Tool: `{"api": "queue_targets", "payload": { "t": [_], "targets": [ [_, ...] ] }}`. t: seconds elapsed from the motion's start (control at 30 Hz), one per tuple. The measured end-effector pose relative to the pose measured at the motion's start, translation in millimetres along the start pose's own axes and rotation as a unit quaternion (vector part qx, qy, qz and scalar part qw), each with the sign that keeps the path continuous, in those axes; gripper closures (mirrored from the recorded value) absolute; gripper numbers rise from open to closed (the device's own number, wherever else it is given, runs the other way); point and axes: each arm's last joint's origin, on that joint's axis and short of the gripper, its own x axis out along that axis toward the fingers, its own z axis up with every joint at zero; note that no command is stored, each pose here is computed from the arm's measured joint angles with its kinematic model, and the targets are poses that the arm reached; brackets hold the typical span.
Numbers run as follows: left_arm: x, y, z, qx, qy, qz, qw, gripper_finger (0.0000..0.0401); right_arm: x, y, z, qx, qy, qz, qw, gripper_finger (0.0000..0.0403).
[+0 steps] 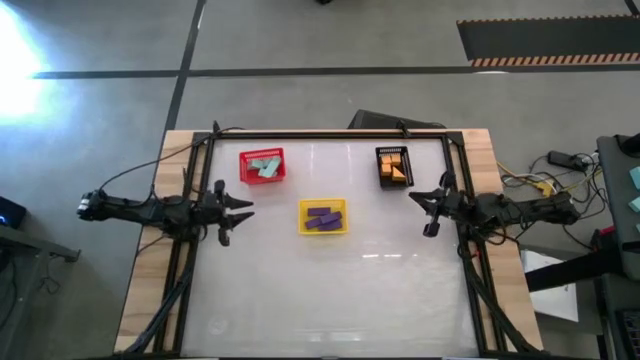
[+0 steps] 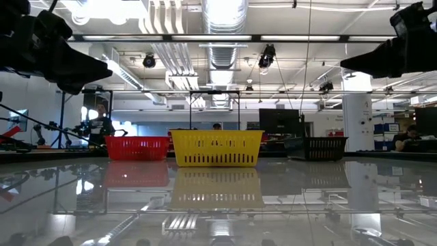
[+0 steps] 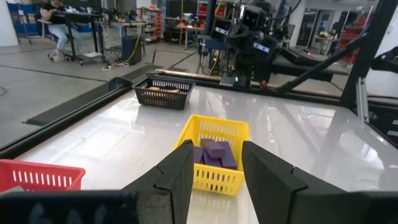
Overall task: Sort & place blocks by color
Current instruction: Return to Home Position
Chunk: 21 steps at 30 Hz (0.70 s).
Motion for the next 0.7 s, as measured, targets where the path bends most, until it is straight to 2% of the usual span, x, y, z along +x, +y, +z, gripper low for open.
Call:
{"api": "queue_targets", "payload": {
  "t": [0.13, 0.27, 0.4, 0.7],
  "targets": [
    [2.3, -0.5, -2.6, 0.005, 0.014, 0.002, 1.000, 0.0281, 1.6, 1.1, -2.4, 0.022, 0.002, -0.006, 1.000, 0.0394],
    [4.1, -1.0, -4.5, 0.010, 0.025, 0.003, 1.000, 0.0281, 2.6, 2.3, -3.7, 0.015, 0.009, 0.002, 1.000, 0.0394],
    [5.8, -1.6, -4.9, 0.010, 0.024, 0.004, 1.000, 0.0281, 2.6, 1.0, -4.1, 0.006, 0.015, -0.022, 1.000, 0.0394],
    [8.1, -2.1, -7.4, 0.015, 0.038, 0.007, 0.999, 0.0281, 2.6, 0.9, -4.4, 0.004, 0.016, -0.023, 1.000, 0.0394]
  ]
}}
